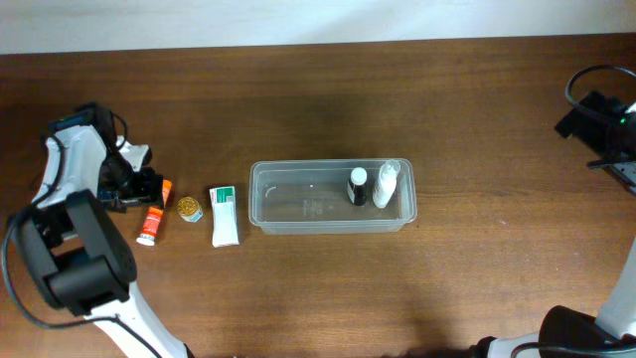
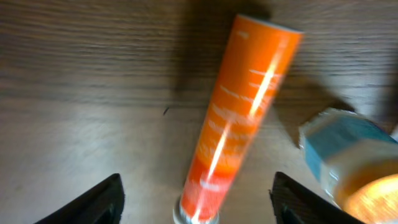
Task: Pack container
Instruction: 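Reach the left gripper to the orange tube and grasp it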
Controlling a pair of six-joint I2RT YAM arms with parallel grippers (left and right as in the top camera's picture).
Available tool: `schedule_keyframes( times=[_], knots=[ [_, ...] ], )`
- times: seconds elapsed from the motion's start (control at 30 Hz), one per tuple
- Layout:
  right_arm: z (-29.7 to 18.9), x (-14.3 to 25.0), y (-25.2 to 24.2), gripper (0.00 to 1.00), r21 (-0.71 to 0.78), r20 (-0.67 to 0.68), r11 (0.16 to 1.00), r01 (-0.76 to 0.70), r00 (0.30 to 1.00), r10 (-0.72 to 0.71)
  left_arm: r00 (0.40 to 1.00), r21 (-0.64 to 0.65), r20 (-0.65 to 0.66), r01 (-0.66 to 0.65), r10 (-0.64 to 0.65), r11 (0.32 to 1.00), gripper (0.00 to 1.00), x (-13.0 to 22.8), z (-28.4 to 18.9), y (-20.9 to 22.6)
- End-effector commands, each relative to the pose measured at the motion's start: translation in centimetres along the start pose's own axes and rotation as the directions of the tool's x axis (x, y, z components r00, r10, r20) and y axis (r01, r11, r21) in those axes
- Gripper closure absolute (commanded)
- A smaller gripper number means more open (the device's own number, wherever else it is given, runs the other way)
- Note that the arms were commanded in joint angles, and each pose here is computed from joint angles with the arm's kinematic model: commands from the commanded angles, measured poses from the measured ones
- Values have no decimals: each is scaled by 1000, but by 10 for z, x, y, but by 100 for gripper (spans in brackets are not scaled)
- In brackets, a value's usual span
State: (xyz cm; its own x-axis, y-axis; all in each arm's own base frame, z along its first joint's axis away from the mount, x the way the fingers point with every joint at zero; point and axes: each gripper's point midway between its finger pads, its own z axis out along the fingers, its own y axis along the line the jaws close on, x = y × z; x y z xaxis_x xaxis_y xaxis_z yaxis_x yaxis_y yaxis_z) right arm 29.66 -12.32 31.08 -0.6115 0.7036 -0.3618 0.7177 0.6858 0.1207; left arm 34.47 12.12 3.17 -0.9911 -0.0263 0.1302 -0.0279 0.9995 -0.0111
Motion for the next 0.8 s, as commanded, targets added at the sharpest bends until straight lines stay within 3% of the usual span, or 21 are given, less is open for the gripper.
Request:
schedule_keyframes(
  times=[0.0, 0.23, 0.33, 0.4, 0.57, 0.77],
  knots=[
    [0, -1, -2, 2, 9, 5, 1000, 0, 1000, 0, 999, 4, -44, -5, 5, 1000, 29, 0, 17, 3],
    [0, -1, -2, 2, 9, 5, 1000, 0, 1000, 0, 998, 52, -60, 1, 2, 999, 39, -2, 31, -4],
    [0, -1, -2, 2, 9, 5, 1000, 0, 1000, 0, 998, 52, -60, 1, 2, 999, 69, -2, 31, -4],
    [0, -1, -2, 2, 9, 5, 1000, 0, 1000, 0, 998, 52, -62, 1, 2, 999, 85, -2, 31, -4],
    [0, -1, -2, 2, 9, 5, 1000, 0, 1000, 0, 997, 55, -73, 2, 2, 998, 87, 2, 19, -5],
    [0, -1, -2, 2, 9, 5, 1000, 0, 1000, 0, 998, 57, -34, 52, -50, 997, 91, -2, -46, -6]
  ],
)
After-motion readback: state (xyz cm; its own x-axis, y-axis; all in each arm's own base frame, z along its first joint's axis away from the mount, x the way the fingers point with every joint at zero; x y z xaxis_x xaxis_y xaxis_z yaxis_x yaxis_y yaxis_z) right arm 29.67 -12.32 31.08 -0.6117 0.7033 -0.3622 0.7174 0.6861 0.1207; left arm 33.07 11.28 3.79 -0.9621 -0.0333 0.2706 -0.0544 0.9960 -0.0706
